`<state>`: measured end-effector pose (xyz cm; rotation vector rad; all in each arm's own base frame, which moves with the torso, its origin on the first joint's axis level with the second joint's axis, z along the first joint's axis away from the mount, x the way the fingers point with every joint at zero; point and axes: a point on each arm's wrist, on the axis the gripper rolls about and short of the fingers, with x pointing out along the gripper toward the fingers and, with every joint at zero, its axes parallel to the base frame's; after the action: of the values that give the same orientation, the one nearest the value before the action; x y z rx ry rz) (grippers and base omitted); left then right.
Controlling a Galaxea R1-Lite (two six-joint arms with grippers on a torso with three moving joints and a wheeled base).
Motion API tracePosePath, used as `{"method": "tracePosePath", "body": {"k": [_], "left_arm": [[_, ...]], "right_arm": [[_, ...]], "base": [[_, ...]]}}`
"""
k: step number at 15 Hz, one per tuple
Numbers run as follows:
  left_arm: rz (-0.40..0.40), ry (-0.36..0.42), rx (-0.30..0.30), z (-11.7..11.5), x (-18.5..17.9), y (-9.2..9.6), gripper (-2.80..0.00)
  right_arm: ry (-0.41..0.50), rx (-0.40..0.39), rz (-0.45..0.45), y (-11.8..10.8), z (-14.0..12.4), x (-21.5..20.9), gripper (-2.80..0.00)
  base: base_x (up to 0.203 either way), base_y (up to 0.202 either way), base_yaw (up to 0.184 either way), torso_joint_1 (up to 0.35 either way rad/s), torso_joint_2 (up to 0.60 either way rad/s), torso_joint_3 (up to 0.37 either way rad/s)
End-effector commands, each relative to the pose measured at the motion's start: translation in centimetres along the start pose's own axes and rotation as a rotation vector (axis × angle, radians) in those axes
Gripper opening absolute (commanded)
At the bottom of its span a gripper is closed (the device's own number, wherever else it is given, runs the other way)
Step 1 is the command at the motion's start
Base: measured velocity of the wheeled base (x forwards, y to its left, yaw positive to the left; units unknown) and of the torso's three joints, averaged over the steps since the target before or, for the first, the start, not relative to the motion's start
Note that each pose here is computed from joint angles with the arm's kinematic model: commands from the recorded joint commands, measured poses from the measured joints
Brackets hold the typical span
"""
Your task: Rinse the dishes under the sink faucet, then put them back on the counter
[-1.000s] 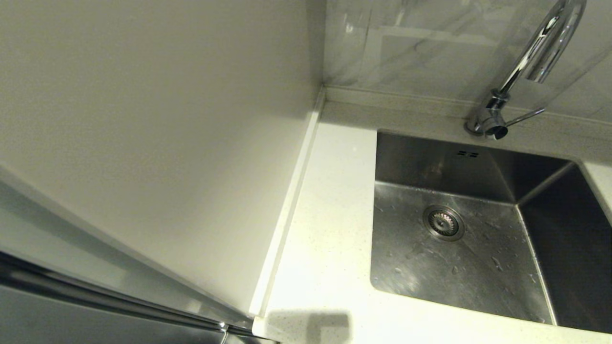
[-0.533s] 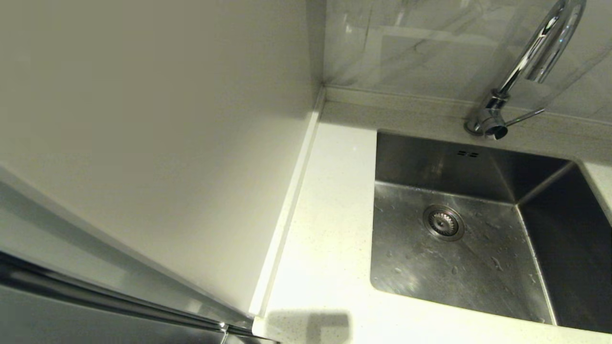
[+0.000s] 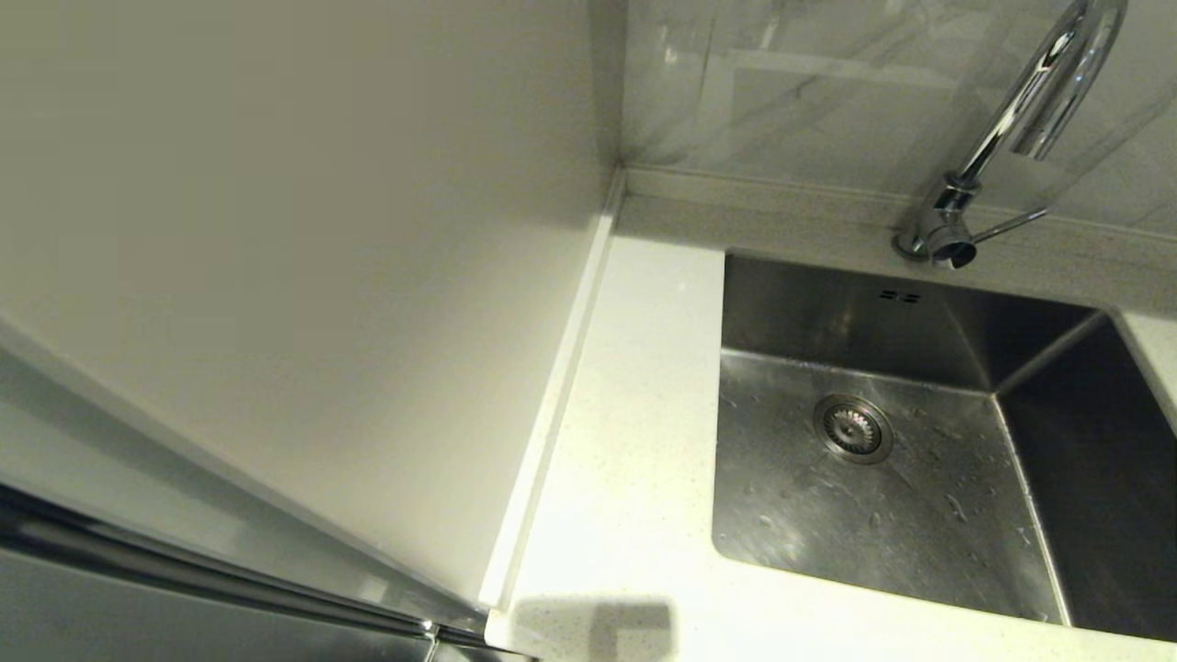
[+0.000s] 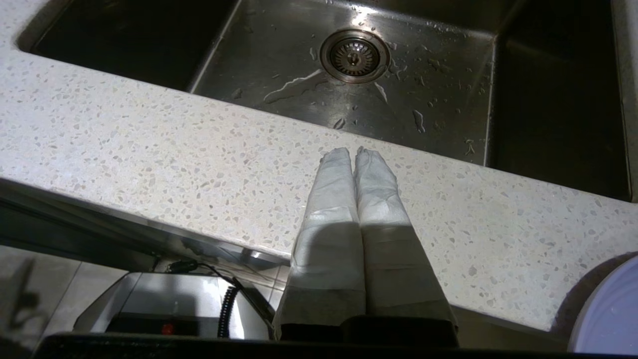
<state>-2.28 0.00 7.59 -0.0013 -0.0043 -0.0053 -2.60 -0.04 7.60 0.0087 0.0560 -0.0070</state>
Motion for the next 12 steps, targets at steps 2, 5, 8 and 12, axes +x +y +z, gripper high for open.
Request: {"method": "tracePosePath", "body": {"k": [2, 5, 8, 12], "left_arm": [[0.000, 0.003, 0.000, -0.08, 0.02, 0.00, -2.80], [-0.001, 0.003, 0.000, -0.08, 0.02, 0.00, -2.80], [0.001, 0.003, 0.000, -0.08, 0.02, 0.00, -2.80], [0.001, 0.003, 0.000, -0.08, 0.02, 0.00, -2.80]], "right_arm": [[0.002, 0.000, 0.001, 0.00, -0.01, 0.01, -2.80], [0.002, 0.000, -0.001, 0.00, -0.01, 0.01, -2.80], [0.002, 0.000, -0.001, 0.00, -0.01, 0.01, -2.80], [0.001, 0.000, -0.001, 0.00, 0.03, 0.00, -2.80]], "base": [[0.000, 0.000, 0.000, 0.000, 0.00, 0.000], [0.000, 0.000, 0.000, 0.000, 0.00, 0.000], [0.000, 0.000, 0.000, 0.000, 0.00, 0.000], [0.000, 0.000, 0.000, 0.000, 0.00, 0.000]]}}
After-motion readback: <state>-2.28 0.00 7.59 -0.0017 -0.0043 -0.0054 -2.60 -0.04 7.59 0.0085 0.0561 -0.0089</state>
